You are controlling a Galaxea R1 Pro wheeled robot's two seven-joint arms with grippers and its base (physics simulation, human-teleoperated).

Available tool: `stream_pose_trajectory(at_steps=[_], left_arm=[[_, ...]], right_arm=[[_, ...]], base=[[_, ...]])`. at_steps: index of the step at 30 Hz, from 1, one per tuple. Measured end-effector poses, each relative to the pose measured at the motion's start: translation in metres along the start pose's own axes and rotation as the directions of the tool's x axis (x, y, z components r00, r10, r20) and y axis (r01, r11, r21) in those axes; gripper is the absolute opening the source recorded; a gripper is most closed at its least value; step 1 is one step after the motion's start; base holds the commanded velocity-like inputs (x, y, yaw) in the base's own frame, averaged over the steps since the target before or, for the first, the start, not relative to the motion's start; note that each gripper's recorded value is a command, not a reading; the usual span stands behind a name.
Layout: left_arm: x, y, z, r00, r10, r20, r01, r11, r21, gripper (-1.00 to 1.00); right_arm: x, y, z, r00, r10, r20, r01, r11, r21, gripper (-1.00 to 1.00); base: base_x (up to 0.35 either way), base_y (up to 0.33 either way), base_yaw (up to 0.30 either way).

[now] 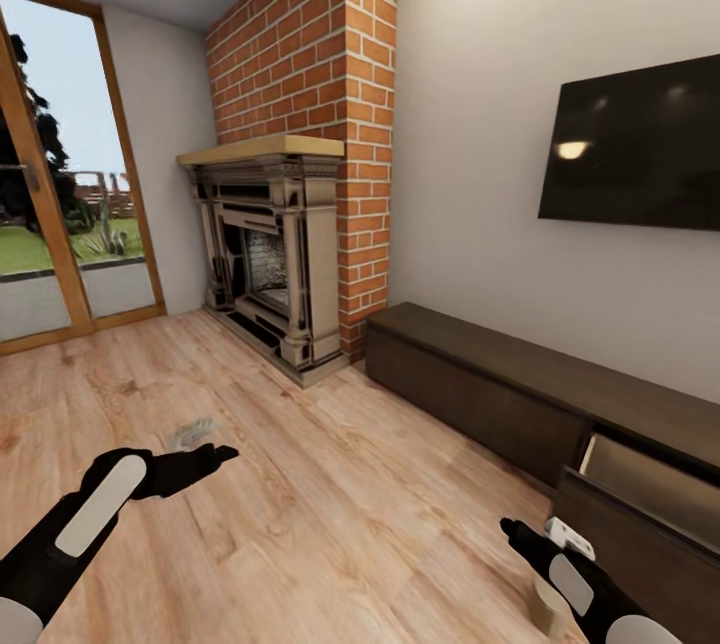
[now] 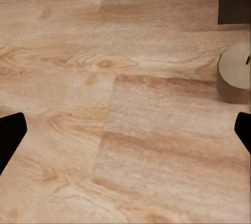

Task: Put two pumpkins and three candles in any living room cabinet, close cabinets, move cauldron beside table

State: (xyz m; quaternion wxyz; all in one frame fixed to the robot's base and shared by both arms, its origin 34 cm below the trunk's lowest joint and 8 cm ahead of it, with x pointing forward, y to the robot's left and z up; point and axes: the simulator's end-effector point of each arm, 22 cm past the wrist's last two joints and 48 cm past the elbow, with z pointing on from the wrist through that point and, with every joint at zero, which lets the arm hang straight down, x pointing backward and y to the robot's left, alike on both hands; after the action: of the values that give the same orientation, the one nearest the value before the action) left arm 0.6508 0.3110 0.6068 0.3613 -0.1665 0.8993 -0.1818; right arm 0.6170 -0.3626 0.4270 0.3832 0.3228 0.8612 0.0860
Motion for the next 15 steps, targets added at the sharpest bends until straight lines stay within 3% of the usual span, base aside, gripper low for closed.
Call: stream_pose_trajectory(at_steps=[6, 15], left_arm=[[0.003, 0.004, -0.003, 0.999, -0.007, -0.033, 0.007, 1.0, 0.002, 1.0], [0.002, 0.008, -0.005, 0.999, -0.02, -0.039, 0.02, 1.0, 0.0, 1.0]], right_arm=[[0.002, -0.006, 0.0, 1.0, 0.003, -0.003, -0.003, 1.0, 0.022, 1.0], [0.005, -0.026, -0.001, 1.0, 0.009, -0.008, -0.008, 0.994, 0.113, 1.0]], base=[[0.081, 0.053, 0.0], [0.025, 0.003, 0.0]])
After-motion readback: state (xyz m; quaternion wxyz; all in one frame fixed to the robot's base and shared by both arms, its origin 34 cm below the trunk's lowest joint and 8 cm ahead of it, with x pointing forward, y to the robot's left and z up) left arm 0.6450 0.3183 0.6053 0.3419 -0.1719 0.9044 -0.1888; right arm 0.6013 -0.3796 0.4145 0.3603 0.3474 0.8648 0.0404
